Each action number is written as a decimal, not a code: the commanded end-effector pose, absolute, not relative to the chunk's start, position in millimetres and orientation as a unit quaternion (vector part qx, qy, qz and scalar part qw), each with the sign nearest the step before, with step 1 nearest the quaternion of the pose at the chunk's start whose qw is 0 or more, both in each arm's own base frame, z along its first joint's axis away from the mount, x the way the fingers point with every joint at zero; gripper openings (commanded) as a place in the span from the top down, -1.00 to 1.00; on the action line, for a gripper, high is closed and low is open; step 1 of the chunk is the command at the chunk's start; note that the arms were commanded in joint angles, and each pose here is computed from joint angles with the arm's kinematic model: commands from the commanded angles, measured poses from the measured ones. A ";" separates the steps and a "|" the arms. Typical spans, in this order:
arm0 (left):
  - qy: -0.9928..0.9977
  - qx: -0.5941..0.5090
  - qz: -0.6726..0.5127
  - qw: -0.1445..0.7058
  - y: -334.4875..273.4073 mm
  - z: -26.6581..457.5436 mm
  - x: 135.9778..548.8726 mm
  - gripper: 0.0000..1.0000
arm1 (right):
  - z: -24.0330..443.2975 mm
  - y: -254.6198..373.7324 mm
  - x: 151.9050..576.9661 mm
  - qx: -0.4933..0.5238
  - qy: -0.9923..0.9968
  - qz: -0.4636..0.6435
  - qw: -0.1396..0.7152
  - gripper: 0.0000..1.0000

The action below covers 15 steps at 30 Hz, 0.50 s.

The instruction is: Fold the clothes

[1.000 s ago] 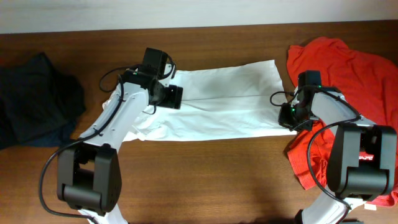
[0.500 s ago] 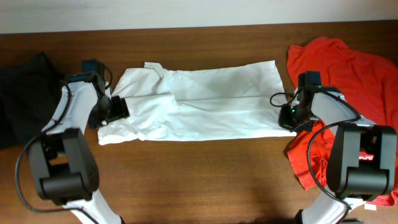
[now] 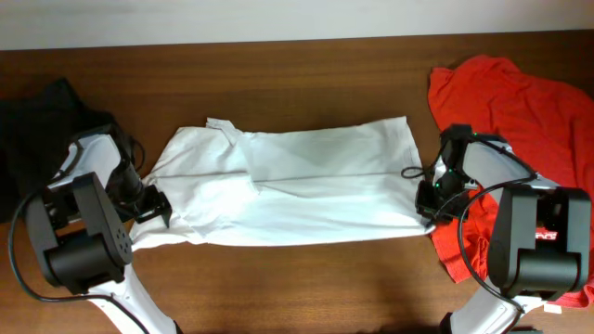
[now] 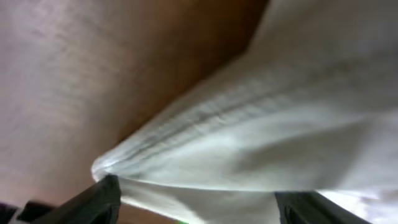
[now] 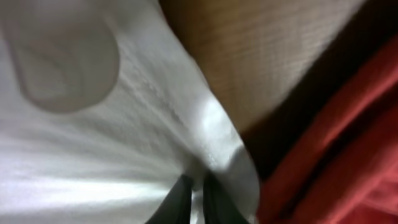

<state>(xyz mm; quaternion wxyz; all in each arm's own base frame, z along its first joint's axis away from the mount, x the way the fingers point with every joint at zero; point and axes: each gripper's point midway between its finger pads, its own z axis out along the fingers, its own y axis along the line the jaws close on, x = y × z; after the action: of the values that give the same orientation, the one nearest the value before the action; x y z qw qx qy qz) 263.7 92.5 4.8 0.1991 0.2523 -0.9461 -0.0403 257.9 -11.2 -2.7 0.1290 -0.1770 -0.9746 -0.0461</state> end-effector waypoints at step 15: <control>-0.966 0.259 -0.009 -0.020 82.2 88.2 316.9 -0.74 | 24.0 -4.6 315.9 -0.174 -0.980 -0.087 0.040 0.21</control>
<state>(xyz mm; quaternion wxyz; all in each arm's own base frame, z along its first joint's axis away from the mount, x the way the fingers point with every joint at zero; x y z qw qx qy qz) 314.3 90.1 88.4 -0.0184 0.2580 -0.9656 -0.0272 311.3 -7.0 20.8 0.0464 -0.1758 -0.9800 -0.0813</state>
